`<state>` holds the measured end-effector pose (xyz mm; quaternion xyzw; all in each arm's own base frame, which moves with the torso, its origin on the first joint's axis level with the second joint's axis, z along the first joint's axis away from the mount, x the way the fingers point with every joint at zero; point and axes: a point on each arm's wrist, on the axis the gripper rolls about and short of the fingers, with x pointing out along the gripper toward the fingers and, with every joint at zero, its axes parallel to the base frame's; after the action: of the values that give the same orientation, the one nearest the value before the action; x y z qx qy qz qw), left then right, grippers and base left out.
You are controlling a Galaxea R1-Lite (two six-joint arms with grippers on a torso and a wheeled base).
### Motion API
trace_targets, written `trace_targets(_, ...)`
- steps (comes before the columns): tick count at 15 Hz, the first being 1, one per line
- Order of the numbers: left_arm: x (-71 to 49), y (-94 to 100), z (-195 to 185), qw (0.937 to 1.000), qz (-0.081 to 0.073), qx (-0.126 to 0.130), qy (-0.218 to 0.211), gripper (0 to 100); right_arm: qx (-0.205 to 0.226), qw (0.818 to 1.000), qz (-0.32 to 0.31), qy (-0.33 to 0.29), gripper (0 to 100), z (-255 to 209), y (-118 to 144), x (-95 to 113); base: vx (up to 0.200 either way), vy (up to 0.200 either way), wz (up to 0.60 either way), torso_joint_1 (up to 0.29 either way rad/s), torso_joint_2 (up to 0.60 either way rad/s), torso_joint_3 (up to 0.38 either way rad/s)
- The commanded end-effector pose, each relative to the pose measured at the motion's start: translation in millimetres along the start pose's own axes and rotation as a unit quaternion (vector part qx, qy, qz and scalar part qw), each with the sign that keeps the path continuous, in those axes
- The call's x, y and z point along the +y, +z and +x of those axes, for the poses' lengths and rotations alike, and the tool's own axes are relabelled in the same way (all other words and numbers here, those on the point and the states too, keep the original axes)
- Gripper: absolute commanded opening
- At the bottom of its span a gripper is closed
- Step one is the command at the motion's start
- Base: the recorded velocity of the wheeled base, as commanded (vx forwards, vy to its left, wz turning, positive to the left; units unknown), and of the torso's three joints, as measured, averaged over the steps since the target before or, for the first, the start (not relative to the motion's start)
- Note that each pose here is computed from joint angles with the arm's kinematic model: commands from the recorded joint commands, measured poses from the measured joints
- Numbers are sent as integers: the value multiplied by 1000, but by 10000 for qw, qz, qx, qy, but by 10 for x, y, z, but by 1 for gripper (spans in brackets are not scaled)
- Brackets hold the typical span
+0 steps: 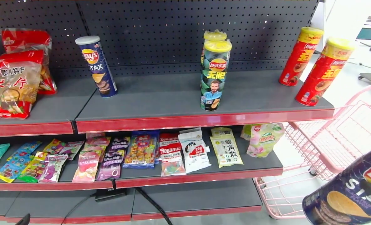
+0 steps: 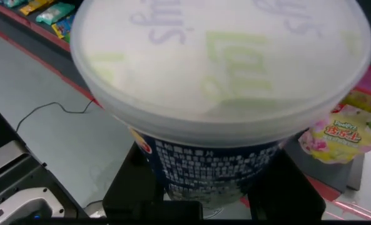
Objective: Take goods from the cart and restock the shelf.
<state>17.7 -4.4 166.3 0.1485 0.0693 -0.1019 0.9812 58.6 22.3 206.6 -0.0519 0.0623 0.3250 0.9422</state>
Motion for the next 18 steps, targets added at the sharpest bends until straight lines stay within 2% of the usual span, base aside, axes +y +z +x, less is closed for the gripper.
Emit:
trace_targets(1,0,-1,2,10000,-3,8,-5,100,42,9999,2,131,0,42,28,-6,0,0,0,0,0,0)
trace_targets(9,-1,-5,3,10000,-5,15,-7,100,112,9998,32,148,0,59,-1,-8,0,0,0,0,0,0)
trace_targets(18,-3,-13,5,10000,-9,29,-12,100,152,9997,44,161,0,56,-38,-1,0,200,0,3,1,2)
